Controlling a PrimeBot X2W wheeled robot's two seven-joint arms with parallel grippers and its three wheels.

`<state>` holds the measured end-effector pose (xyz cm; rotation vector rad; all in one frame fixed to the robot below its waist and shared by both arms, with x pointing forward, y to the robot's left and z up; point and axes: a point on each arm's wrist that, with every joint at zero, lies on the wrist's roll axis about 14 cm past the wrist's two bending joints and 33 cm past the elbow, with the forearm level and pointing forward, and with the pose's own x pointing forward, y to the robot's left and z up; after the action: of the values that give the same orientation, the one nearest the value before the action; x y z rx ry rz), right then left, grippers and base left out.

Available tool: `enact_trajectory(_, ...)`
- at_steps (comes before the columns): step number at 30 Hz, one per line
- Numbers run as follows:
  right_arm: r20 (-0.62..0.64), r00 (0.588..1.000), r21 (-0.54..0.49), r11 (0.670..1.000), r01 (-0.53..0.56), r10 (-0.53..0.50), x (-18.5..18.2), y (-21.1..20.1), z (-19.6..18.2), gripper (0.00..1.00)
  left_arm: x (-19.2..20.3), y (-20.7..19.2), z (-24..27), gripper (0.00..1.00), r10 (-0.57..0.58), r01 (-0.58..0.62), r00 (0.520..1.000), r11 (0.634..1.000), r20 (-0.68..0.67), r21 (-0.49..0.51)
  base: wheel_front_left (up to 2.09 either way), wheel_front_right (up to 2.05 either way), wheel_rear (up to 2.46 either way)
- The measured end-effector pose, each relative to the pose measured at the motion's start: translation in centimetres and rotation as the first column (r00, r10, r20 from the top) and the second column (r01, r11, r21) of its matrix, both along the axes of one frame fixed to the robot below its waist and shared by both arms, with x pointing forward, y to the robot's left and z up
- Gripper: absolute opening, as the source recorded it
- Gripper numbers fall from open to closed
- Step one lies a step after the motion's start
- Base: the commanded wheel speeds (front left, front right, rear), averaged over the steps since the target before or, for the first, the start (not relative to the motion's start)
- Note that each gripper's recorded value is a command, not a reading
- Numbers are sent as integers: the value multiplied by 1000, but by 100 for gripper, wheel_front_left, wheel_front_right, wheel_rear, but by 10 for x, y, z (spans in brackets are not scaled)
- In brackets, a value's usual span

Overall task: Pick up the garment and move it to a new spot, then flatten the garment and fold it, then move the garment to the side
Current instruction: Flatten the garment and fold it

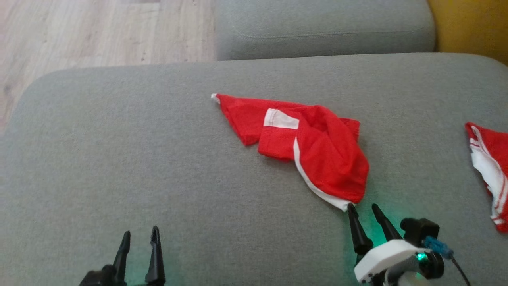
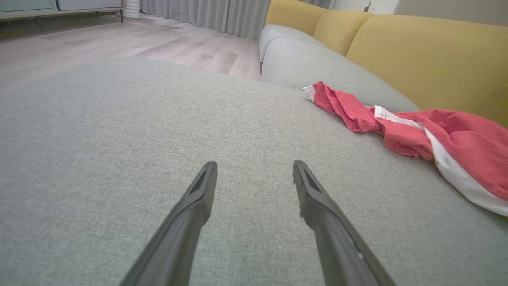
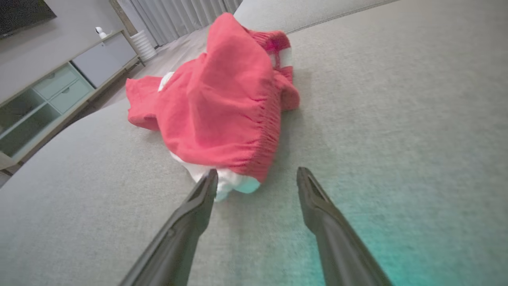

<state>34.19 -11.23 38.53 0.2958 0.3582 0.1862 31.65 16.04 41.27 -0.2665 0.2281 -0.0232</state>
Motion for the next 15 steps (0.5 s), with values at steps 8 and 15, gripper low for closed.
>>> enact_trajectory(8, -51, 999, 53, 998, -18, 20, 14, 16, -10, 100, -8, 16, -6, 100, 58, -58, 998, 998, -24, 2, 0, 0, 0)
enact_trajectory(15, -30, 999, 73, 997, -34, 36, 22, 24, -4, 0, -7, 20, -7, 100, 71, -71, 997, 997, -26, 4, 0, 0, 0)
